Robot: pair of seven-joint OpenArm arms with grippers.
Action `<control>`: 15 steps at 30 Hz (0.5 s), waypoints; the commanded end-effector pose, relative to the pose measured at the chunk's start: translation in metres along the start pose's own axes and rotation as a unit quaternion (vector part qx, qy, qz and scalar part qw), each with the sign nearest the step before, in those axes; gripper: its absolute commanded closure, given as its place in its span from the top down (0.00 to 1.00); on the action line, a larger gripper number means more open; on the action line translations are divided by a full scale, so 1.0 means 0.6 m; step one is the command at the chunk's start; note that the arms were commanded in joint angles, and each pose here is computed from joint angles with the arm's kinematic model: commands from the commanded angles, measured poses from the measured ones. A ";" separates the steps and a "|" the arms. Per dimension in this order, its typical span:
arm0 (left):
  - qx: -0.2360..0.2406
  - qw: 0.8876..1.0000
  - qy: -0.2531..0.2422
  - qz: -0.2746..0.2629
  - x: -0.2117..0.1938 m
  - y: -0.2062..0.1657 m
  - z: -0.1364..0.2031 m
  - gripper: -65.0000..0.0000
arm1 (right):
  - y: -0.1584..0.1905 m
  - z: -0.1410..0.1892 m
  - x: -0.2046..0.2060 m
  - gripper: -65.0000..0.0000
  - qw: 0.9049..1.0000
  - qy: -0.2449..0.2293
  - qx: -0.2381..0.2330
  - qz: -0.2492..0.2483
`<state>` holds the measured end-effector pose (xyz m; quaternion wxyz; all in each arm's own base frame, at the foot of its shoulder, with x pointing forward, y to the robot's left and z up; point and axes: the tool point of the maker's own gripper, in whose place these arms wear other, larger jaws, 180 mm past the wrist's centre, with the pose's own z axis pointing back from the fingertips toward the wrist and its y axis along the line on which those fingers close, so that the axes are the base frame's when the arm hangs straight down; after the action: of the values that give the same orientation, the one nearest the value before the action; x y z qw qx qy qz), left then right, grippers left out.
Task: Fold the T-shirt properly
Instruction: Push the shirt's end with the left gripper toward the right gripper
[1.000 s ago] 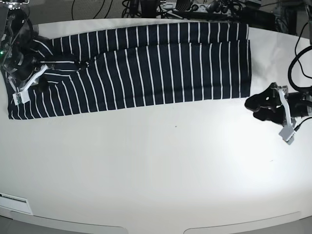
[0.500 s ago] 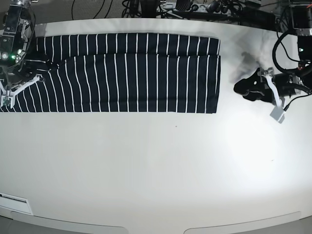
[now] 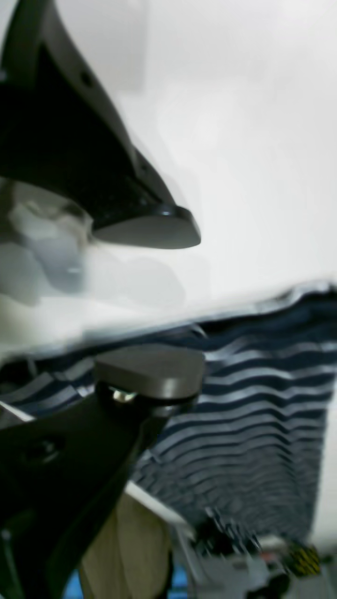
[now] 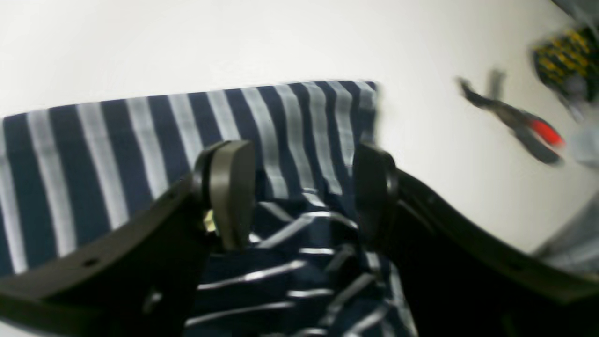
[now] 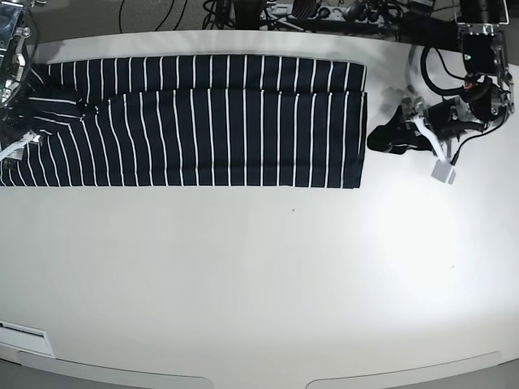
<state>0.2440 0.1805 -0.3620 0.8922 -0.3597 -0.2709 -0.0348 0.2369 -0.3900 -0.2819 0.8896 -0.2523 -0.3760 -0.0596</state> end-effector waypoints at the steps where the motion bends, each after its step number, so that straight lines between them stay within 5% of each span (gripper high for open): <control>1: 0.014 1.000 0.021 0.000 -0.013 0.006 -0.002 0.56 | -0.028 0.009 0.026 0.55 0.999 -0.026 -0.018 -0.001; 15: -0.009 0.998 0.023 0.052 -0.060 -0.057 -0.103 0.56 | -0.112 0.029 0.044 0.55 0.998 -0.037 -0.044 -0.008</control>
<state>0.2494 0.1076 -0.3776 0.8720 -0.4040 -0.2765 0.0057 0.2183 -0.4331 -0.2451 0.8765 -0.2732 -0.3873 -0.0841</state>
